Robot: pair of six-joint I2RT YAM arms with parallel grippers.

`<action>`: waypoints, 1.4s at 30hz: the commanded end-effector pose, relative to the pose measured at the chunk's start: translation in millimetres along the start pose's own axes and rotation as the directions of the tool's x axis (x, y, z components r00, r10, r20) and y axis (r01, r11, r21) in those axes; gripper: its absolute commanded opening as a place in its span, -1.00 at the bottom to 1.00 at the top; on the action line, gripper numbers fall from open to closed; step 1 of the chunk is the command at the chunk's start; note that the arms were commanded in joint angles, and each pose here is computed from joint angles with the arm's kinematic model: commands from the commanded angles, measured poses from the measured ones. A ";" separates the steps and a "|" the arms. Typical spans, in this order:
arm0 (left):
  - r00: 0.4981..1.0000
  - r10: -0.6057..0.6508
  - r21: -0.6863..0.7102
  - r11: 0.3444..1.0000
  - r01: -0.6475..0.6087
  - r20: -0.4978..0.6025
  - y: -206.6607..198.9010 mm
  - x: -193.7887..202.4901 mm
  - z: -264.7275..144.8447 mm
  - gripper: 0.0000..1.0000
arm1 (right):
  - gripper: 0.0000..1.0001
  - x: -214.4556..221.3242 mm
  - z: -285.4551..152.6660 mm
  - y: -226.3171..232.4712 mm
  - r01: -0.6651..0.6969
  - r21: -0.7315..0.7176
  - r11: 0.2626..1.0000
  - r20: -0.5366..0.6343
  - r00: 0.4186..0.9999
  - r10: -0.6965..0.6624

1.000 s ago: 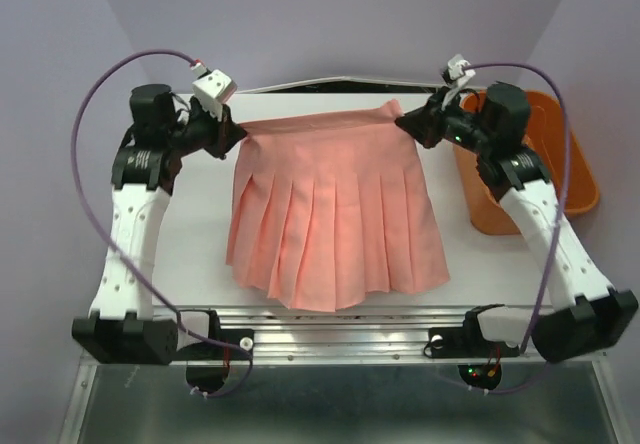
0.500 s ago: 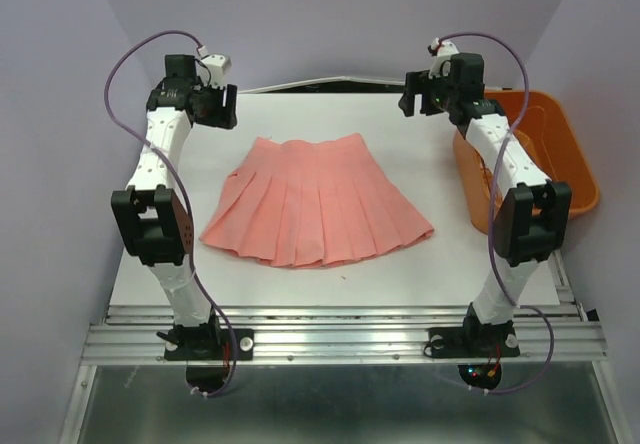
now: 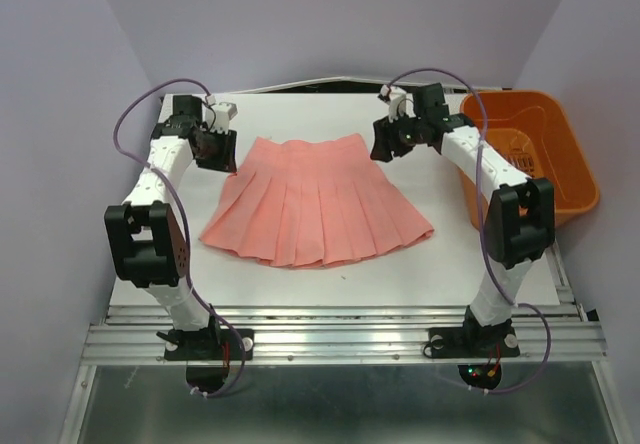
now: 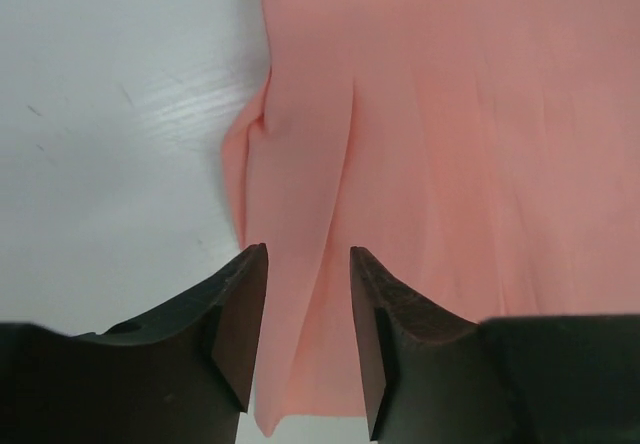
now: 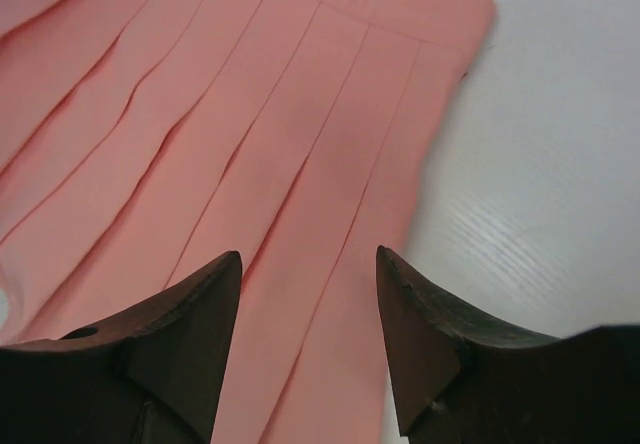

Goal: Fold and stack the skirts
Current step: Flatten the skirt out, then fold the skirt

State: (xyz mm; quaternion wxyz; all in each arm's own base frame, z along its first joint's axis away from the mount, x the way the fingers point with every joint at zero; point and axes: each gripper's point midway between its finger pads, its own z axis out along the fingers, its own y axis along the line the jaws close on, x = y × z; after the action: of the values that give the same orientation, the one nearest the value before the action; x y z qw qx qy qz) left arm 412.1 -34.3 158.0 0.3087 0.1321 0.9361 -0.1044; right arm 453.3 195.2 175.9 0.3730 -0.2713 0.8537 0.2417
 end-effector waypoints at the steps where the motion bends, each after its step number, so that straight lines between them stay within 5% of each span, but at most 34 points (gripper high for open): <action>1: 0.991 -0.066 0.071 0.995 0.075 -0.114 -18.1 43.3 12.1 -0.07 | 0.13 58.5 8.4 3.9 0.022 -0.040 0.999 -0.163 0.986 -0.028; 5: 0.976 -0.106 -0.009 0.994 0.107 -0.188 -6.7 72.0 27.5 -0.12 | 0.01 102.0 11.3 -2.9 0.010 -0.012 1.000 -0.273 0.962 -0.012; 14: 0.975 -0.073 -0.155 0.987 0.041 -0.212 34.4 92.1 8.9 0.19 | -0.09 163.3 17.6 22.4 -0.037 -0.040 0.999 -0.428 0.904 0.016; 24: 0.926 -0.047 -0.028 0.999 0.040 -0.375 16.7 146.0 23.0 0.21 | -0.13 190.9 11.3 53.2 -0.087 -0.078 0.993 -0.489 0.872 0.037; 32: 0.959 0.061 0.137 0.990 -0.023 -0.277 -19.1 111.2 5.1 -0.99 | -0.14 185.8 5.5 60.9 -0.112 -0.090 0.990 -0.477 0.877 0.056; 37: 0.960 0.197 0.235 0.961 -0.148 -0.201 -73.7 85.3 -9.5 -1.00 | -0.14 186.6 4.1 63.4 -0.127 -0.091 0.988 -0.478 0.876 0.069; 42: 0.933 0.264 0.268 0.943 -0.197 -0.243 -110.0 104.6 5.5 -1.00 | -0.16 187.5 2.7 68.4 -0.133 -0.096 0.986 -0.485 0.872 0.070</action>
State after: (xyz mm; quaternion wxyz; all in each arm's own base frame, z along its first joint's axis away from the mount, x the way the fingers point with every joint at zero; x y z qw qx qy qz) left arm 314.1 -101.9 104.1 0.1794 0.2752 0.9325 -0.1501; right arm 314.0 191.0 30.8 0.1178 -0.3006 0.9184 0.2285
